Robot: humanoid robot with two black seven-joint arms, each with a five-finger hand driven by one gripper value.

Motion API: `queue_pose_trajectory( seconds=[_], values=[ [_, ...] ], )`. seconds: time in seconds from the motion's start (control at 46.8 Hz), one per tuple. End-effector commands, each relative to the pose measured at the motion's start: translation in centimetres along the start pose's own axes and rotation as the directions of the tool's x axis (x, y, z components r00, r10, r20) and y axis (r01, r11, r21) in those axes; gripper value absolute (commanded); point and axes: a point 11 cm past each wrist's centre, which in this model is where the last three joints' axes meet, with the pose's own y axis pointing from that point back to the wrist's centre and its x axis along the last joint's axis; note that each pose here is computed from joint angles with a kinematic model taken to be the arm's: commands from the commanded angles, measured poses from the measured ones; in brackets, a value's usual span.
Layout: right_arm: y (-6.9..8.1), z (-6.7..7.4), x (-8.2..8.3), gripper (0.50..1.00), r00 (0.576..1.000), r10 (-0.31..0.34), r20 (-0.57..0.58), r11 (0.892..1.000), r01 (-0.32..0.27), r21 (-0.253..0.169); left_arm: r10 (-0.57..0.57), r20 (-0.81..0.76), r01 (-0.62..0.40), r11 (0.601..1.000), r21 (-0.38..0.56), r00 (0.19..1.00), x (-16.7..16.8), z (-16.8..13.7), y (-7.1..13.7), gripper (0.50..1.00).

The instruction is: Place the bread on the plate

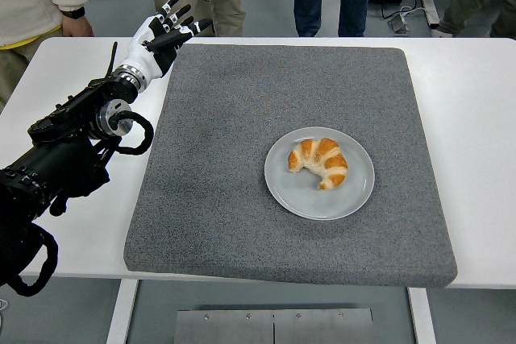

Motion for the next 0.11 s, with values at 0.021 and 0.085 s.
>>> queue_pose_trajectory(
  seconds=[0.021,0.085],
  values=[
    [0.00,-0.01,0.00,1.000,1.000,0.000,0.000,1.000,0.000,0.000,0.007,0.004,-0.007,1.000,0.002,1.000,0.29,-0.06,0.07,0.966],
    [0.00,-0.01,0.00,1.000,1.000,0.000,0.000,1.000,0.000,0.000,0.013,0.007,-0.013,1.000,0.004,1.000,0.53,-0.14,0.13,0.966]
  ],
)
